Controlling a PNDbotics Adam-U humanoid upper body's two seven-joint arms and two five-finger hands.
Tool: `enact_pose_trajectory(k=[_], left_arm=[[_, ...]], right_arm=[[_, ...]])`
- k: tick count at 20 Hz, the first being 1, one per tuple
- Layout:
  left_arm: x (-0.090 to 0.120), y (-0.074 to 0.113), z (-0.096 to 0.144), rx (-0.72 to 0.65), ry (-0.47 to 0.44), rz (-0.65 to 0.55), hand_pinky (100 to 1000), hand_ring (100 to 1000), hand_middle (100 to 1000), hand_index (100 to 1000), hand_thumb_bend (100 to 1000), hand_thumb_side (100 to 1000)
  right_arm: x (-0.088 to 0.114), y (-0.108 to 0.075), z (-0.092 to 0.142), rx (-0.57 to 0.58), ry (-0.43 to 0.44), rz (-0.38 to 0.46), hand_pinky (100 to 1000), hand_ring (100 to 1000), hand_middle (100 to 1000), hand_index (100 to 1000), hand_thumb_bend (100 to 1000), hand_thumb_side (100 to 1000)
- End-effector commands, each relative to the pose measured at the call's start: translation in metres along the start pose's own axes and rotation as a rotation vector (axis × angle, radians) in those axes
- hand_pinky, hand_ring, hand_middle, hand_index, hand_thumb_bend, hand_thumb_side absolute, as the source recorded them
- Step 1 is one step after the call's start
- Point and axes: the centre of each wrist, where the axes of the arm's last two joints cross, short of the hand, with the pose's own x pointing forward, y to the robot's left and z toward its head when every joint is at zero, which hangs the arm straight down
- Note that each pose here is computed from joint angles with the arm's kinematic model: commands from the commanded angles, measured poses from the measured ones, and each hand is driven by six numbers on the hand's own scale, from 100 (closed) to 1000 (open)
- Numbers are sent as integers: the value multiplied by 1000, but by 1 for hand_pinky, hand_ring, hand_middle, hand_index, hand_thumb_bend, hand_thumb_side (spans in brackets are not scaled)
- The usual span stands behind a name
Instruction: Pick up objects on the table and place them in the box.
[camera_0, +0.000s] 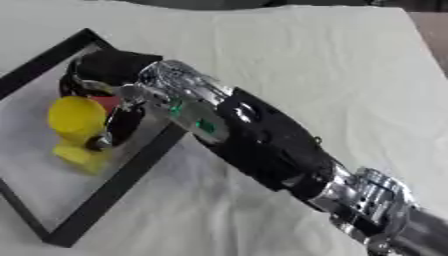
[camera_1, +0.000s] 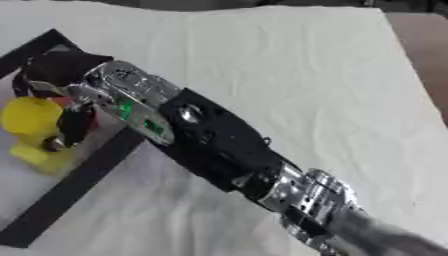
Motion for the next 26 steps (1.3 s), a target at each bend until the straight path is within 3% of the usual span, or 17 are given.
enact_pose_trajectory(k=[1,6,13,21,26], left_arm=[[7,3,-5,-10,-29,-18,796,870,824,897,622,709],[7,3,-4,-9,-28,-23,796,871,825,898,621,708],[5,7,-4,21,-26,-29,796,871,825,898,623,705],[4,7,-2,27,-20,-28,796,871,824,897,626,704],[4,6,-2,22,-18,-22,795,871,824,897,627,705]], right_arm=[[-4,-13,4,-67,16,11,849,811,700,815,641,375],[0,-42,18,-192,2,6,859,832,728,832,678,404],[3,-93,57,-353,-11,-3,860,833,734,835,689,413],[-11,-152,135,-603,21,-103,841,801,692,816,658,384],[-18,-160,153,-660,48,-148,831,786,672,802,641,364]])
